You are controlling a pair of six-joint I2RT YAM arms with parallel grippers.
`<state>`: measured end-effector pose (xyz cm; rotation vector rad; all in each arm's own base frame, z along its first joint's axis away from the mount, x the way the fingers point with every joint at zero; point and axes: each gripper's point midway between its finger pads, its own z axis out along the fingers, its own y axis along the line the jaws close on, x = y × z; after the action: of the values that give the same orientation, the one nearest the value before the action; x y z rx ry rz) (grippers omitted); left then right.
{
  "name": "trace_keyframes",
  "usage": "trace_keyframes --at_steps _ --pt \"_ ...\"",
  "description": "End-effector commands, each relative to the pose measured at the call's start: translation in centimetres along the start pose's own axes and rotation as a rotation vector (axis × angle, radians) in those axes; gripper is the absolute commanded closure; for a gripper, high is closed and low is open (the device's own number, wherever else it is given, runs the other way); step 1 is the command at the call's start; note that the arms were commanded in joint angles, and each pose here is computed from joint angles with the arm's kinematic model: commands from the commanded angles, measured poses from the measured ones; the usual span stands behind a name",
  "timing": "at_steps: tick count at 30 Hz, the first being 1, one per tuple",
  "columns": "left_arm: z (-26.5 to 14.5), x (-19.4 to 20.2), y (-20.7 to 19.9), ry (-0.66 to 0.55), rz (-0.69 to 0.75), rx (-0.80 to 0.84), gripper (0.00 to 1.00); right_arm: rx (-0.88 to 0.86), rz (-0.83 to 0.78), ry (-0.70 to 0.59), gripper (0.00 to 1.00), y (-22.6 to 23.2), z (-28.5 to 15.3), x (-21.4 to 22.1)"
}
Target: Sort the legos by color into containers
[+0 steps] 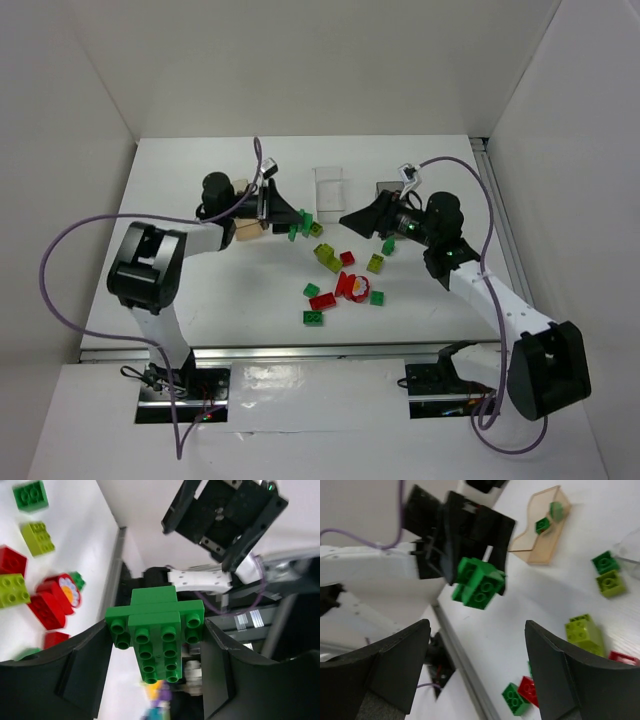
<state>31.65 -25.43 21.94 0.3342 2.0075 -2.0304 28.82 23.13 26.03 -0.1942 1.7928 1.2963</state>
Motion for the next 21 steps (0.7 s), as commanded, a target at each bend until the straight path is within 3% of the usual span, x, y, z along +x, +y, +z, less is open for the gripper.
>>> trace_keyframes --at_steps 1,3,8,21 --pt "-0.5 0.2 -3.6 0.025 0.223 0.141 0.96 -0.266 0.005 0.011 0.17 4.8 0.1 -1.3" --pt "-0.4 -0.1 -2.3 0.024 0.154 0.155 1.0 -0.29 0.013 0.054 0.17 5.4 1.4 -0.3" --pt "-0.3 -0.8 -2.4 0.002 0.173 0.164 1.0 -0.274 0.034 0.075 0.1 5.0 2.7 0.3" --pt "-0.4 -0.5 -3.6 0.019 0.214 0.164 1.0 -0.23 0.244 0.107 0.16 2.7 4.9 1.5"
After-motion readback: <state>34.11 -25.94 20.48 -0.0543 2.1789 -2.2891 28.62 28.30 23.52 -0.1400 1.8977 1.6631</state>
